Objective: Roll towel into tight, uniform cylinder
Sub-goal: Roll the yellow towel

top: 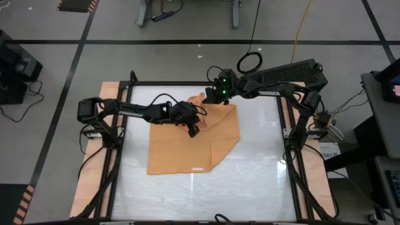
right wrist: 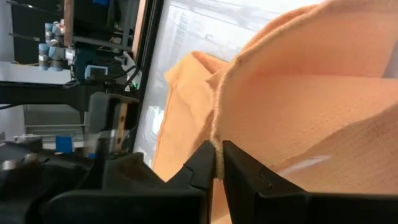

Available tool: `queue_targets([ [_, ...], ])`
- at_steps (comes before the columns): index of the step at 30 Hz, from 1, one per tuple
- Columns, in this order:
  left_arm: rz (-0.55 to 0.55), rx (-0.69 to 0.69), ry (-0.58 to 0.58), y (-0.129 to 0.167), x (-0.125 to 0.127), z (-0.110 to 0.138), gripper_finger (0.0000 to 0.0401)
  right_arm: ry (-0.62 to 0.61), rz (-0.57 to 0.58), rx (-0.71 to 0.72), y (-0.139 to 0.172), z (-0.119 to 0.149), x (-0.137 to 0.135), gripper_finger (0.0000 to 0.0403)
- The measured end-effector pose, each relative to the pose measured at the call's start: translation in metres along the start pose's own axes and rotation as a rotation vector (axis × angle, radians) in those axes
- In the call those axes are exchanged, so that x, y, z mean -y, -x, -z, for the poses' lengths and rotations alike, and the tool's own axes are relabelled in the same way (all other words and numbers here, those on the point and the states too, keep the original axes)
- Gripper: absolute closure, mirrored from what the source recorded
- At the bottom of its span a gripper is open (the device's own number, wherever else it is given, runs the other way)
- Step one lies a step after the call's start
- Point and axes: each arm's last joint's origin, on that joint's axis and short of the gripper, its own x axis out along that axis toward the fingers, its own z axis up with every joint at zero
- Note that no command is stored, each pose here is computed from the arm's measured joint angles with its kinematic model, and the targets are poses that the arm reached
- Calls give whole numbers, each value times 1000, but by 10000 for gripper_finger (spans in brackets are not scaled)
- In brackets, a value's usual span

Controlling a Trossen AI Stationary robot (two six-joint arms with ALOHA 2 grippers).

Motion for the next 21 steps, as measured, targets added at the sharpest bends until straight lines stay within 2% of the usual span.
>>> queue_targets([
  [4,84,18,8,1,3,-3,321,0,4,-3,0,0,1,378],
  [6,125,27,48,2,5,-5,296,5,3,-5,0,0,1,378],
  [10,167,62,140,17,6,-14,249,12,7,-9,0,1,1,378],
  [13,178,95,157,33,6,-21,222,12,7,-9,0,1,1,378],
  [15,182,119,162,46,5,-26,209,10,7,-9,0,1,1,378],
  [18,192,139,229,63,0,-31,200,9,9,-11,0,1,1,378],
  [21,243,143,274,74,-3,-35,198,7,10,-12,0,1,1,378],
])
